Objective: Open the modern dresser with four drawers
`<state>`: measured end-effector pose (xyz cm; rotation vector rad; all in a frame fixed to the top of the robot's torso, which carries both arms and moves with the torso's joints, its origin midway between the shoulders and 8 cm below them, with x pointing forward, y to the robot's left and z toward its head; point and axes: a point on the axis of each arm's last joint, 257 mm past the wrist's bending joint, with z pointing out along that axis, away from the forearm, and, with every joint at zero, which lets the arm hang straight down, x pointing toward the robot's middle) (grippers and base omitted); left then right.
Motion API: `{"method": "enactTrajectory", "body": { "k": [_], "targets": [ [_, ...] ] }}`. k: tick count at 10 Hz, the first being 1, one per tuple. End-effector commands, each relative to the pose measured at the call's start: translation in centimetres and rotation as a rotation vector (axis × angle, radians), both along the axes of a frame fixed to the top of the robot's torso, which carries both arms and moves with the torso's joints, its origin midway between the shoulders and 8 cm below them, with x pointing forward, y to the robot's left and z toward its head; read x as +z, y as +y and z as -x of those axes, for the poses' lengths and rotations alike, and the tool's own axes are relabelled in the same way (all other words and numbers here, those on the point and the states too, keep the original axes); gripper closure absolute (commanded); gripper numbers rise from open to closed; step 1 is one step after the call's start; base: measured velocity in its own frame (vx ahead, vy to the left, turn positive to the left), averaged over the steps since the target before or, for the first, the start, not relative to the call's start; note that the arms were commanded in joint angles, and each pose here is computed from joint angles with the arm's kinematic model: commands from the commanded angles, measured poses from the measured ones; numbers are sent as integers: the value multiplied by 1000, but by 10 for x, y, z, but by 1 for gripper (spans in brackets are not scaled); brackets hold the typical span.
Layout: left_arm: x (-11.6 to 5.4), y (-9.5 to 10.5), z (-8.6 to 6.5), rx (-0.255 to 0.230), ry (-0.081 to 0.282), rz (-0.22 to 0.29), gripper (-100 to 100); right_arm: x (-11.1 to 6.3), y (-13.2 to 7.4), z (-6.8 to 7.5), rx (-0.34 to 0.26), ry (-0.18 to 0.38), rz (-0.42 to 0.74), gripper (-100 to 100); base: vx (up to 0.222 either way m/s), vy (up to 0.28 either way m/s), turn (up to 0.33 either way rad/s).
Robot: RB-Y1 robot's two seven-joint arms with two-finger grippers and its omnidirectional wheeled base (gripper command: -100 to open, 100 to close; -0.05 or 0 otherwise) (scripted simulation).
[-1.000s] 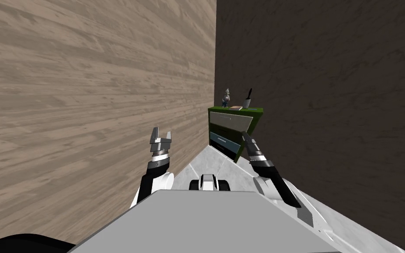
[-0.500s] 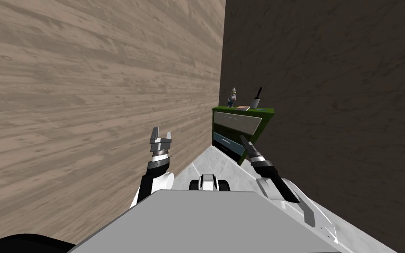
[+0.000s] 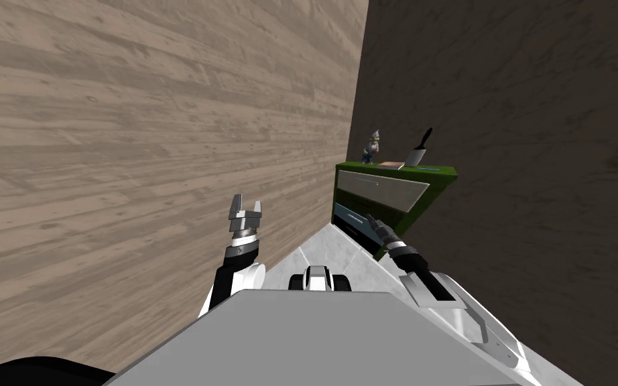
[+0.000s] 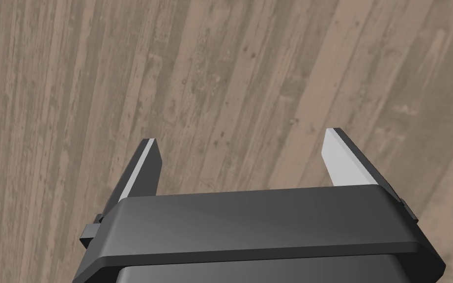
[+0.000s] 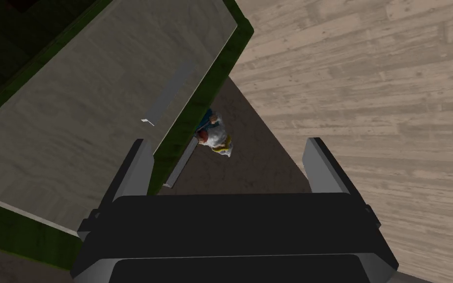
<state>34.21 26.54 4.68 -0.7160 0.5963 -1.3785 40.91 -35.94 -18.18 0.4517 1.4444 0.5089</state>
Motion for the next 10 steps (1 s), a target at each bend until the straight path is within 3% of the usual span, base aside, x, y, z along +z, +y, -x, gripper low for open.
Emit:
{"method": "enactTrajectory", "body": {
  "k": [1, 4, 6, 7, 8, 9, 10],
  "targets": [
    [0, 0, 0, 0, 0, 0, 0, -31, -34, -1, -44, 104, 125, -100, 35, 57, 195],
    [0, 0, 0, 0, 0, 0, 0, -54, -59, 2, -77, 179, 203, -100, 26, 37, 127],
    [0, 0, 0, 0, 0, 0, 0, -81, -105, 8, -132, 295, 357, -100, 42, 65, 255],
    [0, 0, 0, 0, 0, 0, 0, -87, -111, 11, -138, 312, 363, -100, 40, 54, 102],
    [0, 0, 0, 0, 0, 0, 0, -94, -135, 14, -164, 364, 444, -100, 36, 58, 174],
    [0, 0, 0, 0, 0, 0, 0, -100, -140, 18, -171, 380, 443, -100, 30, 38, 98],
    [0, 0, 0, 0, 0, 0, 0, -102, -163, 21, -195, 424, 525, -100, 29, 37, 202]
  ]
}}
